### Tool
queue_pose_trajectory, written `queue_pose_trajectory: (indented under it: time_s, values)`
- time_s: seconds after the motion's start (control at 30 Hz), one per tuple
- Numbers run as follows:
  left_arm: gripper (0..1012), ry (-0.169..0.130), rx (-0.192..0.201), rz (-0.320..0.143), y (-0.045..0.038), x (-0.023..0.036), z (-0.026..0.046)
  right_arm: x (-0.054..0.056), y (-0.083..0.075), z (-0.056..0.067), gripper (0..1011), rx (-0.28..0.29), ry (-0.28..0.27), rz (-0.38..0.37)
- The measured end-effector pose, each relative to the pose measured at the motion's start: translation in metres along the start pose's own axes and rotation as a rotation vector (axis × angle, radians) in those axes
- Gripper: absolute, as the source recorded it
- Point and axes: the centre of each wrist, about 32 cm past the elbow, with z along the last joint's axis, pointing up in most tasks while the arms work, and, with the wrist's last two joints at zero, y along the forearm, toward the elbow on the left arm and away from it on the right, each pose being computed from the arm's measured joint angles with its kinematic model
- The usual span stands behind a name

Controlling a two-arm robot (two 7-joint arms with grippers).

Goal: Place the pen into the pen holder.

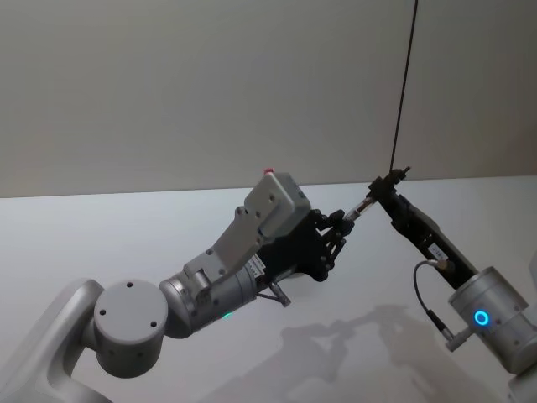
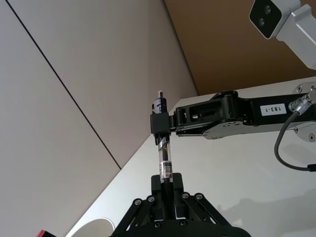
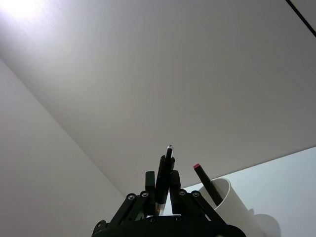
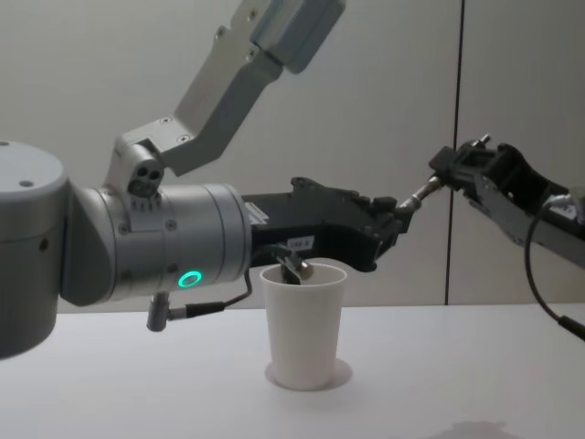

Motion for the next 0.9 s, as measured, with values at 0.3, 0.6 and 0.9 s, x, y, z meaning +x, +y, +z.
queue_pose_trajectory:
  time_s: [0.3,0.6,0.9]
  values:
    - [172,0.000,0.006,0.002,0.0006,0.0007,-0.0004,0.0002,-0.0010,0.0029,151,0.014,-0.013,-0.013]
    - [448,0.000,0.005,0.002,0.0003,0.0004,-0.0003,-0.0008,-0.0007,0.0027,151,0.013,-0.018,-0.013]
    - [749,0.000,0.004,0.000,0.0001,0.0001,-0.0002,-0.0005,-0.0006,0.0035,151,0.014,-0.032,-0.015]
